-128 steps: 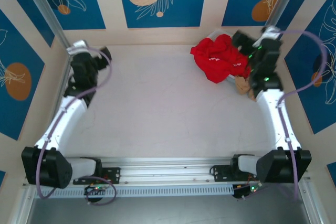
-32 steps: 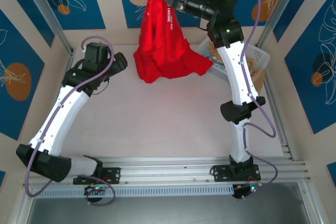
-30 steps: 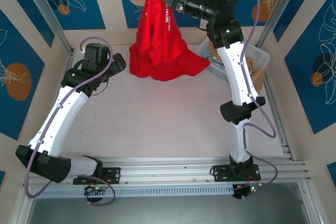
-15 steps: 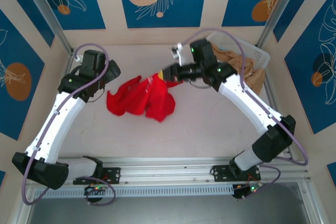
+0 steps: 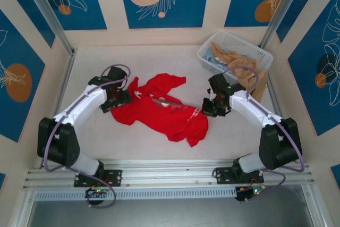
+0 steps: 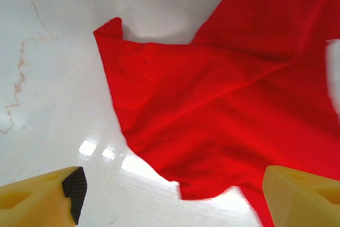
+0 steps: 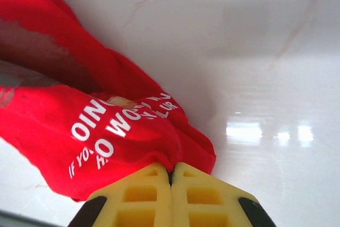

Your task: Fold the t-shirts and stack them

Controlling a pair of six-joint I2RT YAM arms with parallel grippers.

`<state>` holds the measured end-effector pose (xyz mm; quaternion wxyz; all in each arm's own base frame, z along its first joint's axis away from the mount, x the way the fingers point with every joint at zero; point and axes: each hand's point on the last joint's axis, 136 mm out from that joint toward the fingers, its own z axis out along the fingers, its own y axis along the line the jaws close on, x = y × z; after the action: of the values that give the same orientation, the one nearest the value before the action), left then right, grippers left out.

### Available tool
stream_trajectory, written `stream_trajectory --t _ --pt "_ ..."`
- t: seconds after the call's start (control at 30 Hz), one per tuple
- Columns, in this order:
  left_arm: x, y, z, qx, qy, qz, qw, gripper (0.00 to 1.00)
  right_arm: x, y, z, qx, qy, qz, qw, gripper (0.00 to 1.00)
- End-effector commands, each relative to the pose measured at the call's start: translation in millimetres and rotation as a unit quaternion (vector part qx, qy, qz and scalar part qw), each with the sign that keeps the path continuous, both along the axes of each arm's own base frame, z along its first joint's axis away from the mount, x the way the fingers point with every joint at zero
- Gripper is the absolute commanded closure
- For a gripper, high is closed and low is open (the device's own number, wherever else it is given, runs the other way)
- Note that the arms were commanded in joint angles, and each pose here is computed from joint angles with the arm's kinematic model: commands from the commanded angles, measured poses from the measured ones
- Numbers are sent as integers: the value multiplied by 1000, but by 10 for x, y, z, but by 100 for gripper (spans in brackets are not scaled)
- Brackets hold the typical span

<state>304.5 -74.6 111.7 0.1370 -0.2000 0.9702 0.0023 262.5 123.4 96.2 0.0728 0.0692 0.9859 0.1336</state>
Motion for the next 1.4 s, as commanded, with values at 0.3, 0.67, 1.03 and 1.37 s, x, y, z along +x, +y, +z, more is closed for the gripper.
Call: stream_trajectory --t 0.3,0.67,1.03,1.37 --pt "149 -15 -439 -61 22 -92 994 25 625 -420 431 -42 -37 -68 996 99" --pt "-317 -378 -640 -145 46 -131 980 14 443 -583 485 -71 -24 -112 991 47" --pt "-213 -460 -926 -129 50 -101 985 62 -311 -256 -406 80 77 -211 971 41" --pt "63 -402 -258 -131 -45 -49 989 100 40 -347 -788 93 90 -291 948 46"
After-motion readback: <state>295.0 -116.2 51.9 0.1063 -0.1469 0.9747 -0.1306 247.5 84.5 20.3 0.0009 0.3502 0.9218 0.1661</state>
